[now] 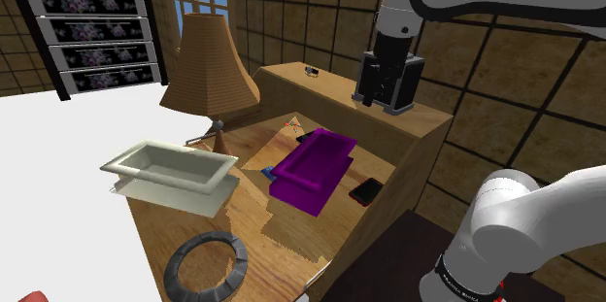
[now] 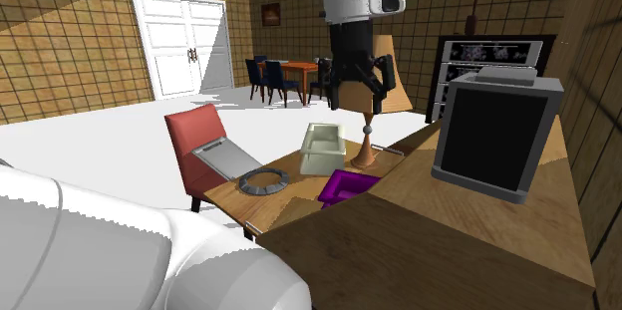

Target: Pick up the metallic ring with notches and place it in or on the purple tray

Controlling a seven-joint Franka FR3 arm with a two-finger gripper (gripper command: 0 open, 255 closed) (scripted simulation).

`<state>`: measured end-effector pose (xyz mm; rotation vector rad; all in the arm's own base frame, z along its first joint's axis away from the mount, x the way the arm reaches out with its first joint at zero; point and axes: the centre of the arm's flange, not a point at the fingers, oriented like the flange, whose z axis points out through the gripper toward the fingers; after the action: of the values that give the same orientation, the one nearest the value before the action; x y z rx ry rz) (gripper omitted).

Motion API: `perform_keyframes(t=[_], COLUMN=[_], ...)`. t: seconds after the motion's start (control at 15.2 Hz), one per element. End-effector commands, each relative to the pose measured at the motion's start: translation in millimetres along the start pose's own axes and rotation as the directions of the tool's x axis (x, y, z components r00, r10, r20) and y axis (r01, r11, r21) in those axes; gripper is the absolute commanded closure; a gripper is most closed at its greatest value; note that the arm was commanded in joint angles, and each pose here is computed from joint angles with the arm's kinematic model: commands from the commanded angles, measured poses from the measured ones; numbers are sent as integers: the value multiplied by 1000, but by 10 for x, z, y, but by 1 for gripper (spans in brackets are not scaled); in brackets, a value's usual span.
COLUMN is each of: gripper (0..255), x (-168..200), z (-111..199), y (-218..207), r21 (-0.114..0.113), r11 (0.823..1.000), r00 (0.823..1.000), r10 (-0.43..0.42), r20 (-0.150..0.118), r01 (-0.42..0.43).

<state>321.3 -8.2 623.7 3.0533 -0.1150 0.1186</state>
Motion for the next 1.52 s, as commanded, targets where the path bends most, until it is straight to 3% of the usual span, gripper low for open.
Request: perform_keyframes(t=[0.0, 1.45], gripper=[0, 0], x=[0, 656], z=[0, 1366], y=[0, -2511], r21=[0, -3], r11=[1000, 998], r00=[1000, 996], r10=[0, -62], r20=[0, 62], r01=[0, 62])
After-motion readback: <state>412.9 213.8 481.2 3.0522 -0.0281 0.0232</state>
